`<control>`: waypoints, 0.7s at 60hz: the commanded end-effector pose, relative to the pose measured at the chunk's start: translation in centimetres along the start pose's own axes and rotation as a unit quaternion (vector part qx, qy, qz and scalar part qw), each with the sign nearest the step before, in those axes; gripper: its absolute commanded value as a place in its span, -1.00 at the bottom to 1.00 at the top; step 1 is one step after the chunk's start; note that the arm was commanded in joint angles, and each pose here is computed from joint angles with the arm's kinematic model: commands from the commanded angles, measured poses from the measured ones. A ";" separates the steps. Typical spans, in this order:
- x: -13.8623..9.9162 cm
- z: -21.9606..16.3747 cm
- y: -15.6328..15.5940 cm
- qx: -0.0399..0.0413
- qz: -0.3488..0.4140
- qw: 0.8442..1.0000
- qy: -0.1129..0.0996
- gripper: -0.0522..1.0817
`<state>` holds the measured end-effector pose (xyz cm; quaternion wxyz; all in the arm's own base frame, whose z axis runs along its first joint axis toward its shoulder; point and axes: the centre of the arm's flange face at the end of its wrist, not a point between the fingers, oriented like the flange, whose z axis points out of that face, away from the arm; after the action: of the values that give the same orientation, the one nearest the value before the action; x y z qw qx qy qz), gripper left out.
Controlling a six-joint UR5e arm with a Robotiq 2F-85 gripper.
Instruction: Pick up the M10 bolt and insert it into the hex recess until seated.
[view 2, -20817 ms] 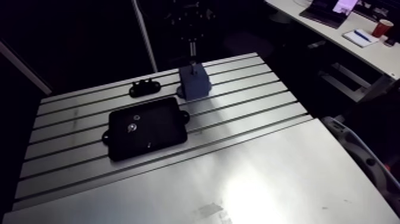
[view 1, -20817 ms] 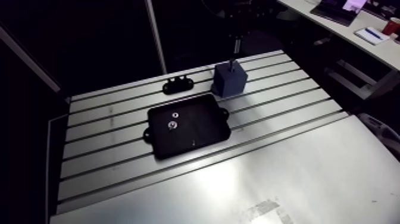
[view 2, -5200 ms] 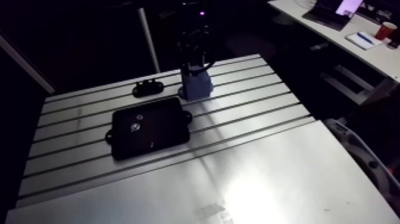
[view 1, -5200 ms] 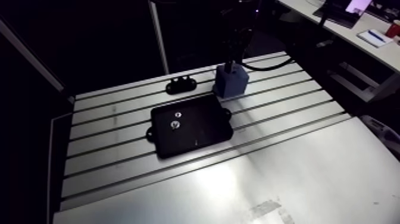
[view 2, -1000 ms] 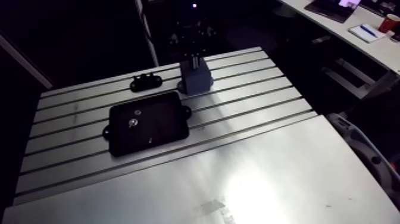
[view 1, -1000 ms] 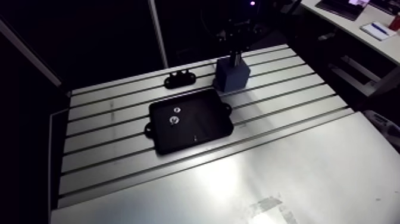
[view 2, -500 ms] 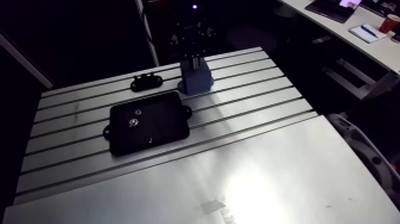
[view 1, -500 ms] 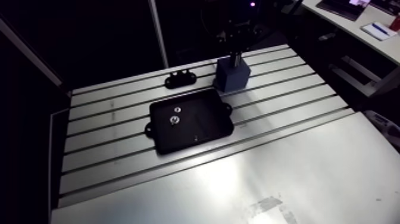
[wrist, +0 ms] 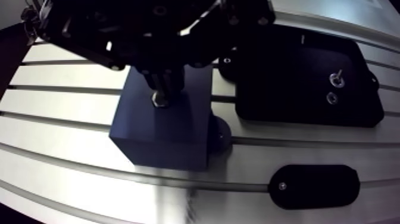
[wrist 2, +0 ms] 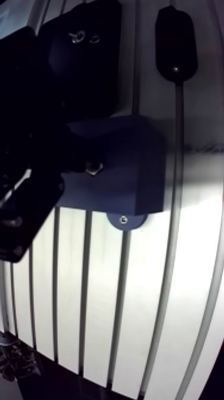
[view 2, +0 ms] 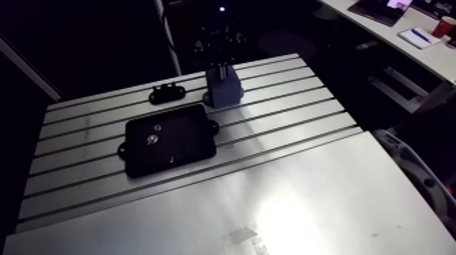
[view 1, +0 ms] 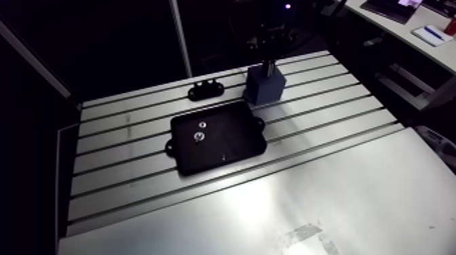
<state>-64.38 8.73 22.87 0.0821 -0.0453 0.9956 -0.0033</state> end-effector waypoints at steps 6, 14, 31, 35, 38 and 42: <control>0.0 0.0 0.0 0.000 -0.001 1.000 0.001 0.99; 0.0 0.1 0.0 0.000 -0.001 1.000 -0.001 0.99; 0.1 -0.7 0.2 -0.003 -0.003 1.000 0.006 0.99; 0.1 -0.9 0.2 -0.005 -0.003 1.000 0.007 0.99; 0.1 -1.1 0.2 -0.009 -0.003 1.000 0.007 0.99; 0.0 -1.2 0.2 -0.010 -0.003 1.000 0.008 0.99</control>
<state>-64.59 8.92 23.49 0.0768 -0.0478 0.9959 0.0003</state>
